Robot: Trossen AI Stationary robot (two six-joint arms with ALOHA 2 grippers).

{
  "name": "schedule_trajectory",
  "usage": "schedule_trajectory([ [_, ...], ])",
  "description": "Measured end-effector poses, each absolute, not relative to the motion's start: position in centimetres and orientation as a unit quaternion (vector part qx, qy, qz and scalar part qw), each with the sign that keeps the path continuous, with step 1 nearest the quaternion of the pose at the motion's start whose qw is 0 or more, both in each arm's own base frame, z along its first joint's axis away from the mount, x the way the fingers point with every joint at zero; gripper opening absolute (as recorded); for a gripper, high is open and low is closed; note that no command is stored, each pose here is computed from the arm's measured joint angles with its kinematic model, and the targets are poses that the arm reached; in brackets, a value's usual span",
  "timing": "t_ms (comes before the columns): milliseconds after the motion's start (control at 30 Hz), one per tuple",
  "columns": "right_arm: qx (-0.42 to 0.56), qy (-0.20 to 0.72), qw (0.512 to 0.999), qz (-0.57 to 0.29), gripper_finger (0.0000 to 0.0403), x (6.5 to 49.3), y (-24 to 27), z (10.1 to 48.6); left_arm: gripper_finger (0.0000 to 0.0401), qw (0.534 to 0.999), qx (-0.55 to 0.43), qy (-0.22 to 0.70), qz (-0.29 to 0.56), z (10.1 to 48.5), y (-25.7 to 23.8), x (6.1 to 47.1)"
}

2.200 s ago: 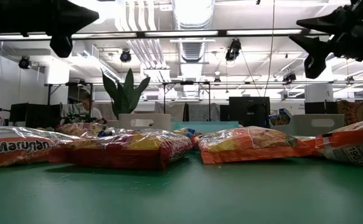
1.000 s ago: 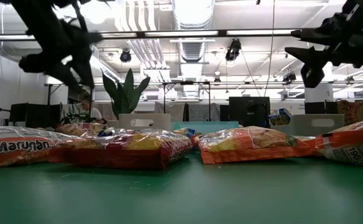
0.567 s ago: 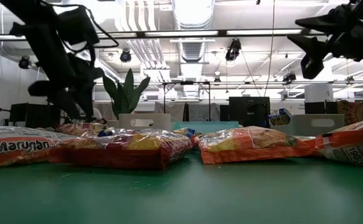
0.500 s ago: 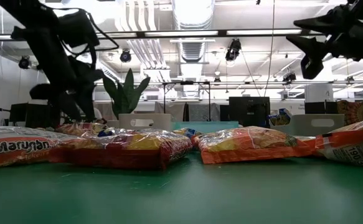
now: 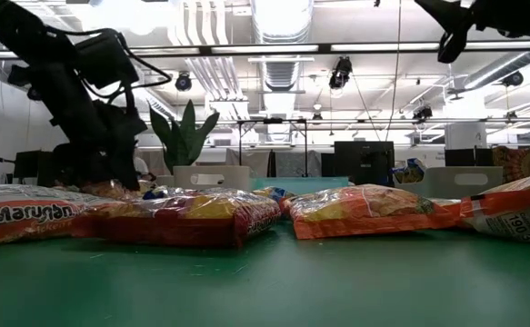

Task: Sort Maruchan noodles
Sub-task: Put the red noodle pack into the white bin

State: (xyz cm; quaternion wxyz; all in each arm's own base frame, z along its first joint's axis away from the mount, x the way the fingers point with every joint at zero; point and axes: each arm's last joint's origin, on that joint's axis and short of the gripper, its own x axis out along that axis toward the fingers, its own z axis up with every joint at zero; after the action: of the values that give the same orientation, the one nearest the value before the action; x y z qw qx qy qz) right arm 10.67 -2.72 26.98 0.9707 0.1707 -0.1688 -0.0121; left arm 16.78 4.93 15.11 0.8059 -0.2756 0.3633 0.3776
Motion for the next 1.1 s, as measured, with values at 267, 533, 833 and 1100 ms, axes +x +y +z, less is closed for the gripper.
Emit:
schedule_trajectory([
  [267,0.134,-0.101,0.985,-0.032,0.0132,13.2,-3.5,26.4,0.0033,0.820,-0.239,0.378,0.358,15.2,4.9,16.9],
  [533,0.111,-0.075,0.990,-0.040,0.0128,14.5,-4.0,26.6,0.0001,0.869,-0.132,0.359,0.316,18.6,4.2,18.7],
  [833,0.085,-0.052,0.994,-0.045,0.0128,15.2,-4.2,26.0,0.0000,0.918,0.115,0.312,0.217,25.4,0.9,21.2],
  [1100,0.071,-0.053,0.995,-0.046,0.0128,15.5,-4.3,26.4,0.0000,0.908,0.175,0.240,0.296,30.2,0.6,21.9],
])
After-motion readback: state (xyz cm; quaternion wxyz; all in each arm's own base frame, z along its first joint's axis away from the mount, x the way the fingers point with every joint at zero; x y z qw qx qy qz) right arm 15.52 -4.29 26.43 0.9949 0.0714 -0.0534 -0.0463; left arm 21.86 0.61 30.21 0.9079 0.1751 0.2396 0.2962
